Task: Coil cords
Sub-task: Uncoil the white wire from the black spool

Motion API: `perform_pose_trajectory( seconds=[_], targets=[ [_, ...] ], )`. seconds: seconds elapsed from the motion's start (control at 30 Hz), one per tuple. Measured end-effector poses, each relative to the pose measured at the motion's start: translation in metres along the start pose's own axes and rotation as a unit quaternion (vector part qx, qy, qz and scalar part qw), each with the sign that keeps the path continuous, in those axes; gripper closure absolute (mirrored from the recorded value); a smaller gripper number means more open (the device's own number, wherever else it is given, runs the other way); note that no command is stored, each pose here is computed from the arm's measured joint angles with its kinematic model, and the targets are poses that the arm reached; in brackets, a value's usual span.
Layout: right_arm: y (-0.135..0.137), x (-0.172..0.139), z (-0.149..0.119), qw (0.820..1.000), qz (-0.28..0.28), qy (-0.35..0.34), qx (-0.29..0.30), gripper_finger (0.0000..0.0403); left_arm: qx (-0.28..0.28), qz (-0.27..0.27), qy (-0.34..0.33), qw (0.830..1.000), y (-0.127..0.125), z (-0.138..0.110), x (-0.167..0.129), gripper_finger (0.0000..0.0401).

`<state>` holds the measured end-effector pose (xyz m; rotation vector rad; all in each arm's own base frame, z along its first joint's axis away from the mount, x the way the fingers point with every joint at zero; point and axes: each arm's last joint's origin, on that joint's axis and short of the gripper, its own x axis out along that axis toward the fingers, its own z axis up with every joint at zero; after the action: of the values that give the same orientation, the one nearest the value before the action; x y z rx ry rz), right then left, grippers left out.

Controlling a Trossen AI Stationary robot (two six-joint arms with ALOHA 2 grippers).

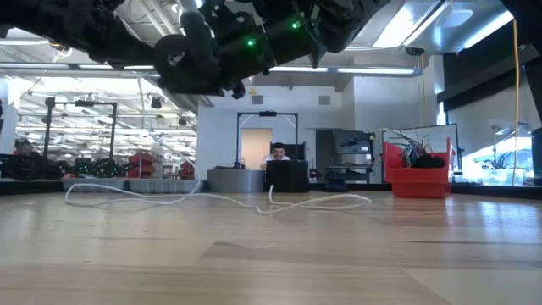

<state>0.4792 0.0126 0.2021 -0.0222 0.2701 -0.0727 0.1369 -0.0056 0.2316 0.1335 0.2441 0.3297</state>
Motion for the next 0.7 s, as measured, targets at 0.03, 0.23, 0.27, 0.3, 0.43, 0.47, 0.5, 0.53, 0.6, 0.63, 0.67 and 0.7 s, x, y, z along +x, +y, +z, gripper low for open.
perform_pose_trajectory(
  seconds=[0.03,0.23,0.27,0.3,0.43,0.47,0.5,0.53,0.6,0.63,0.67,0.7],
  targets=[
    [0.0002,0.0000,0.0000,1.000,0.005,0.000,0.000,0.0272,0.000,0.000,0.001,1.000,0.0000,-0.0002,-0.0001,0.0397],
    [0.0005,-0.0002,-0.0034,1.000,0.012,0.019,-0.002,0.0271,0.003,0.000,0.003,1.000,0.0000,-0.0005,-0.0001,0.0397],
    [0.0005,-0.0002,-0.0030,1.000,0.012,0.017,-0.002,0.0271,0.002,0.000,0.003,1.000,0.0000,-0.0005,-0.0001,0.0397],
    [0.0005,-0.0002,-0.0020,1.000,0.012,0.011,-0.001,0.0271,0.002,0.000,0.002,1.000,0.0000,-0.0005,-0.0001,0.0397],
    [0.0005,-0.0003,0.0023,1.000,0.012,-0.010,0.001,0.0272,0.002,0.000,0.002,1.000,0.0000,-0.0005,-0.0001,0.0397],
    [0.0005,-0.0005,0.0027,1.000,0.012,-0.010,0.001,0.0273,0.002,0.000,0.002,1.000,0.0000,-0.0005,-0.0001,0.0397],
    [0.0006,-0.0005,0.0022,1.000,0.012,-0.008,0.001,0.0276,0.002,0.000,0.002,1.000,0.0000,-0.0005,-0.0001,0.0397],
    [0.0004,-0.0006,0.0018,1.000,0.011,-0.004,0.000,0.0281,0.003,0.000,0.002,1.000,0.0000,-0.0005,-0.0001,0.0397],
    [0.0003,-0.0006,-0.0003,1.000,0.009,0.007,-0.001,0.0298,0.003,0.000,0.003,1.000,0.0000,-0.0005,0.0000,0.0397],
    [0.0002,-0.0007,-0.0014,1.000,0.007,0.012,-0.002,0.0310,0.003,0.000,0.003,1.000,0.0000,-0.0005,0.0000,0.0397],
    [0.0001,-0.0007,-0.0023,1.000,0.006,0.017,-0.004,0.0323,0.003,0.000,0.003,1.000,0.0000,-0.0005,0.0000,0.0397],
    [0.0000,-0.0007,-0.0029,1.000,0.005,0.021,-0.004,0.0337,0.003,0.000,0.003,1.000,0.0000,-0.0005,0.0000,0.0397]
  ],
)
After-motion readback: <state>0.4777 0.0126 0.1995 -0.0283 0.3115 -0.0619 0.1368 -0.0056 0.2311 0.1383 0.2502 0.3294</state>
